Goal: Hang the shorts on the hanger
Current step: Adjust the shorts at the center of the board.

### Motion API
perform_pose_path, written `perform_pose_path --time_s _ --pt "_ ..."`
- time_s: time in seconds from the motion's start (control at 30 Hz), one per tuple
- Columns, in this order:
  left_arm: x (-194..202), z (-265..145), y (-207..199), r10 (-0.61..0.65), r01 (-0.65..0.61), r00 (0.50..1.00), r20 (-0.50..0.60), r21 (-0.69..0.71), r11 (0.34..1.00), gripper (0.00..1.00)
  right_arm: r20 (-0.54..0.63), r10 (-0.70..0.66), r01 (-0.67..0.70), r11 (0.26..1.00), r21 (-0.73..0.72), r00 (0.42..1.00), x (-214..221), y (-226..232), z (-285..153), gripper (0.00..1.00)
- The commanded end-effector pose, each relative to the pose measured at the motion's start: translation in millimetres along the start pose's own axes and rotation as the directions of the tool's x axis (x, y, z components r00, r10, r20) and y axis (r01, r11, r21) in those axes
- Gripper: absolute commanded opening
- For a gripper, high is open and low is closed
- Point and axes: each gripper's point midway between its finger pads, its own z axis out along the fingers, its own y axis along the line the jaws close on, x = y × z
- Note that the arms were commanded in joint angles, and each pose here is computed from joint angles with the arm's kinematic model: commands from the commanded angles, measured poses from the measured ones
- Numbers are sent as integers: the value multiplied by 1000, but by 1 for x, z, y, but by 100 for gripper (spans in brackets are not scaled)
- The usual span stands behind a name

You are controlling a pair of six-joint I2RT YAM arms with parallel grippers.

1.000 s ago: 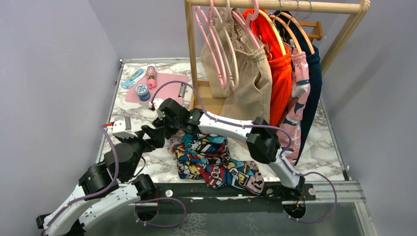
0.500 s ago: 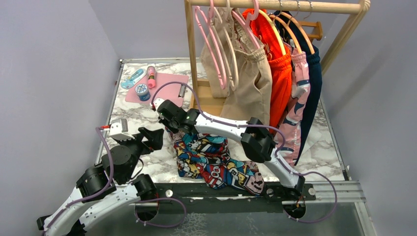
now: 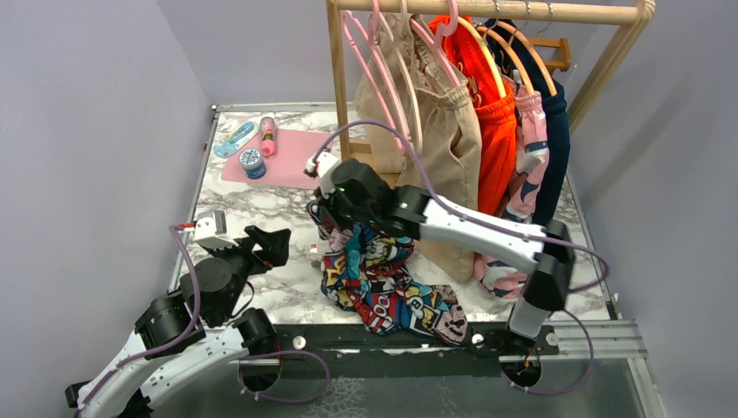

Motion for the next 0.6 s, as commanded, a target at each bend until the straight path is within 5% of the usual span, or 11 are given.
perform_pose_path --time_s 0.0,0.4,0.57 --pt "8 3 0 29 -29 999 -28 -6 1000 92 50 19 -11 990 -143 999 9 22 -41 1" --pt "13 18 -8 77 -77 997 -28 -27 997 92 55 -51 72 864 -498 997 55 73 -117 1" --pt "17 24 -9 104 -105 994 -37 -40 994 92 151 -48 118 858 -500 987 39 71 -147 1"
